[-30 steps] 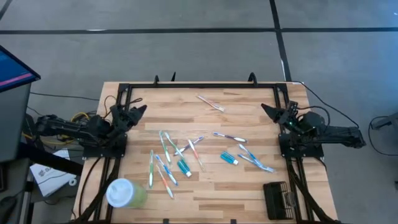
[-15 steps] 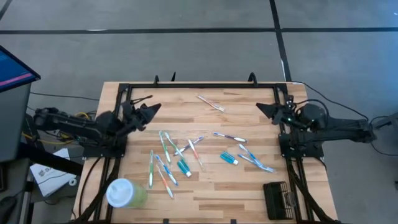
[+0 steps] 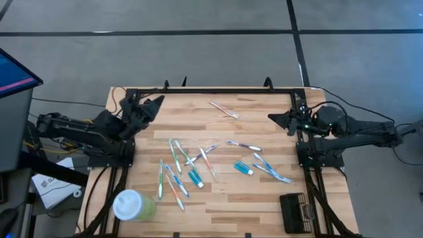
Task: Pick & Place toothbrushing station
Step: Put the right blue mouthwash bottle into the black organizer
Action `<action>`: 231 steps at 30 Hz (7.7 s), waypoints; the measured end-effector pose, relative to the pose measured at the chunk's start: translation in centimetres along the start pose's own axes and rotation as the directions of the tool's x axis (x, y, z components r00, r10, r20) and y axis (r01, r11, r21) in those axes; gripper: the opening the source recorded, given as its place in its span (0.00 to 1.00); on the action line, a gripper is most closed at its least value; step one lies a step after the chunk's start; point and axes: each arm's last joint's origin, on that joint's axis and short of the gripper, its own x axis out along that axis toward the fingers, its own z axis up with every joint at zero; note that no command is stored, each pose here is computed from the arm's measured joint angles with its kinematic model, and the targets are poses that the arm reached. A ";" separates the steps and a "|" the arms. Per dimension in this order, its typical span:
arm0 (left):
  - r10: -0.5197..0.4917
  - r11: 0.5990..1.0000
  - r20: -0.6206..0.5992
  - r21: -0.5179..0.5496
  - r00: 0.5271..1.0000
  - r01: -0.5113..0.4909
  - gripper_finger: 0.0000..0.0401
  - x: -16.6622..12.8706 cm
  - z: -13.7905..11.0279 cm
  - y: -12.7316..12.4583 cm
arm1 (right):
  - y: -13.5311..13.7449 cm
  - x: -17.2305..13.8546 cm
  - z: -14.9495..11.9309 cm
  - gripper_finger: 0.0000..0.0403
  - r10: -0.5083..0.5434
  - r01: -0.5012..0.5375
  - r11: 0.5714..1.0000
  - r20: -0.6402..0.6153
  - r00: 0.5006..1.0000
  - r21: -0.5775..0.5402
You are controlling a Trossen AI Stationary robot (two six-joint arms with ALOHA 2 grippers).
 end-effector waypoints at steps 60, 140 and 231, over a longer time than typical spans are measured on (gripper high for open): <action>0.004 0.921 -0.960 0.112 0.279 0.373 0.00 7.7 -20.6 7.2 | 3.1 3.7 -13.9 0.00 -0.185 0.256 0.966 -0.619 0.763 0.027; 0.279 0.618 -0.960 0.166 -0.017 0.769 0.58 7.8 -35.9 15.5 | 10.7 0.9 -15.6 0.00 -0.462 0.320 0.886 -0.610 0.644 -0.335; 0.344 0.679 -0.846 0.524 0.407 0.515 0.37 11.1 -19.2 2.6 | 9.5 5.5 -5.3 0.60 -0.235 0.362 0.763 -0.291 0.927 0.536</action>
